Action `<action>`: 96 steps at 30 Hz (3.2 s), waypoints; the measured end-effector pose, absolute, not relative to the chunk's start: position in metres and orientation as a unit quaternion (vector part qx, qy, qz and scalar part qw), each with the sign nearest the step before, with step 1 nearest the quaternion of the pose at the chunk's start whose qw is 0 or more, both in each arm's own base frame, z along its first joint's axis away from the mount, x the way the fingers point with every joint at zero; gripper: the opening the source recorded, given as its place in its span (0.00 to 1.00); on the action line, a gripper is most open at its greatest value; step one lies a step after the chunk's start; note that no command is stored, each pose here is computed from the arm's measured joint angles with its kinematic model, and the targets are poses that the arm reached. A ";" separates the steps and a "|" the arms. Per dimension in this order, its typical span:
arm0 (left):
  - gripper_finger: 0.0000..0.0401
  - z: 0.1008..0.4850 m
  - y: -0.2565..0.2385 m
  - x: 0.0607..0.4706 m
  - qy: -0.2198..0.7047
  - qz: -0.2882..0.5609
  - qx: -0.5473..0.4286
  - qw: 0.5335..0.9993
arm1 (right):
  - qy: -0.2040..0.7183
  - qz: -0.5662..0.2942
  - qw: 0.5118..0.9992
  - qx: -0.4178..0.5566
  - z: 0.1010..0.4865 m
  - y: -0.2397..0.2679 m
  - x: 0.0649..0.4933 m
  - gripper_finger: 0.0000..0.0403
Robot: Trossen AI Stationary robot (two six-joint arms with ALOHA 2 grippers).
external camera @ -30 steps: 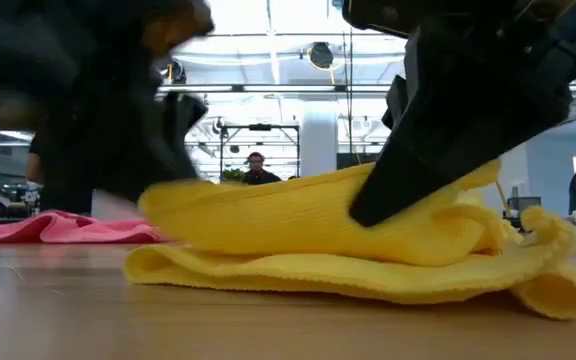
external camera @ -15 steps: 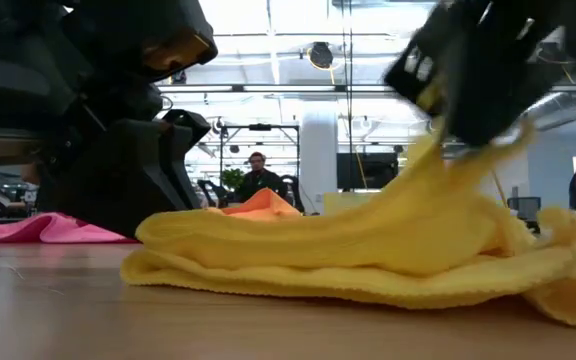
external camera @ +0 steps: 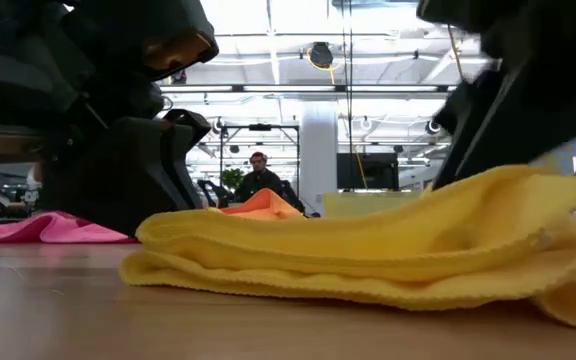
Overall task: Fold microfiber towels
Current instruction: Fold the yellow kitchen towel
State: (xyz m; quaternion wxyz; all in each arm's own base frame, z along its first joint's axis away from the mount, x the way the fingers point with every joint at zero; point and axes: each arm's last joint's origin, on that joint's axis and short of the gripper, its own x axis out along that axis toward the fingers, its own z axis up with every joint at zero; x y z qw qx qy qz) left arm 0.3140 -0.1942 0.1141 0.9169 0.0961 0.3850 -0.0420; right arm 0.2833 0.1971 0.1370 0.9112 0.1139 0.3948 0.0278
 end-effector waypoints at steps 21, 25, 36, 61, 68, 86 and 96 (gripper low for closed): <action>0.06 0.135 -0.188 0.308 0.380 -0.005 0.102 0.919 | 0.286 0.130 0.942 0.114 0.179 0.206 0.256 0.00; 0.06 0.145 -0.187 0.313 0.347 -0.012 0.104 0.932 | 0.273 0.009 0.956 0.102 0.180 0.187 0.254 0.00; 0.06 0.138 -0.153 0.331 0.374 0.003 0.079 0.924 | 0.351 0.023 0.925 0.142 0.103 0.151 0.238 0.00; 0.06 0.121 -0.136 0.332 0.419 0.058 0.082 0.902 | 0.320 0.087 0.940 0.075 0.101 0.166 0.228 0.00; 0.06 0.118 -0.133 0.329 0.436 0.068 0.096 0.892 | 0.332 0.112 0.936 0.036 0.094 0.167 0.227 0.00; 0.07 0.152 -0.113 0.355 0.329 -0.022 0.133 0.935 | 0.291 0.097 0.937 0.168 0.153 0.151 0.223 0.05; 0.41 0.127 -0.057 0.371 0.377 -0.097 0.051 0.920 | 0.368 0.034 0.904 0.213 0.131 0.133 0.222 0.28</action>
